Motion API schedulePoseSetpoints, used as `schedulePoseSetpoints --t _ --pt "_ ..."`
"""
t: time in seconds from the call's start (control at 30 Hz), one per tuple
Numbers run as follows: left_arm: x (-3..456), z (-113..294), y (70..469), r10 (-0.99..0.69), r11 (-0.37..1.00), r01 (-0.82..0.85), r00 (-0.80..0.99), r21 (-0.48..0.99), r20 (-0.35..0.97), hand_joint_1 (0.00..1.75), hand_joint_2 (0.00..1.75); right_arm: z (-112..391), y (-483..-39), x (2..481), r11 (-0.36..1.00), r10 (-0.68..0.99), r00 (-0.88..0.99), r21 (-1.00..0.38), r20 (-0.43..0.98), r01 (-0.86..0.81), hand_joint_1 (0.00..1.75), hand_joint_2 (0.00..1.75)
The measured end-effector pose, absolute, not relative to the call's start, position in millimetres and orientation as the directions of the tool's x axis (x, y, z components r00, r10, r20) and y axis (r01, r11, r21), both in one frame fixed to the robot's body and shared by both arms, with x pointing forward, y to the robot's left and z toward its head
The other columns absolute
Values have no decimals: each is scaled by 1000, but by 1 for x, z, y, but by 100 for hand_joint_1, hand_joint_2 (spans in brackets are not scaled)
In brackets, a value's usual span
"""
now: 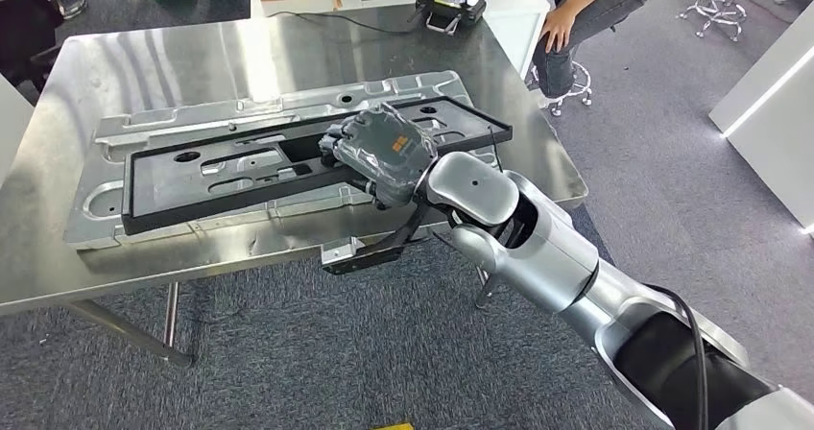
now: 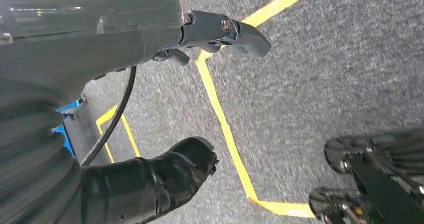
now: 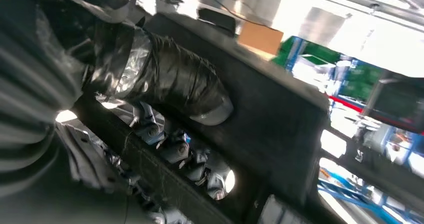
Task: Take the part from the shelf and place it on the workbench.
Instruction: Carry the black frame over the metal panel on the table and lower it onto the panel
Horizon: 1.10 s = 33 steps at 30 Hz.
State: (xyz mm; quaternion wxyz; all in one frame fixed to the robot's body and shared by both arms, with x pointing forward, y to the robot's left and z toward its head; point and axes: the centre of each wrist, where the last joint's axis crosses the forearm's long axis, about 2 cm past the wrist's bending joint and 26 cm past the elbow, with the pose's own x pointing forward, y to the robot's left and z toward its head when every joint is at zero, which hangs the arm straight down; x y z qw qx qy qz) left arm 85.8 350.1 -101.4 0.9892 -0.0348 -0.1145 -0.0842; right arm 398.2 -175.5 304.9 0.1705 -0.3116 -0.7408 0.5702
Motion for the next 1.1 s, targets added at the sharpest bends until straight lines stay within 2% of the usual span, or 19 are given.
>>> schedulePoseSetpoints --t 0.37,0.77,1.1 --pt "86 -101 355 -146 986 162 960 -45 238 0 175 298 -167 409 129 686 -723 -962 -88 239 175 175" --pt "90 -100 356 -121 989 139 962 -53 246 0 175 267 -186 443 -1 784 -612 -986 -103 164 175 175" --pt "90 -100 352 -115 988 137 963 -74 244 0 175 266 -189 452 -35 799 -591 -989 -113 141 175 175"
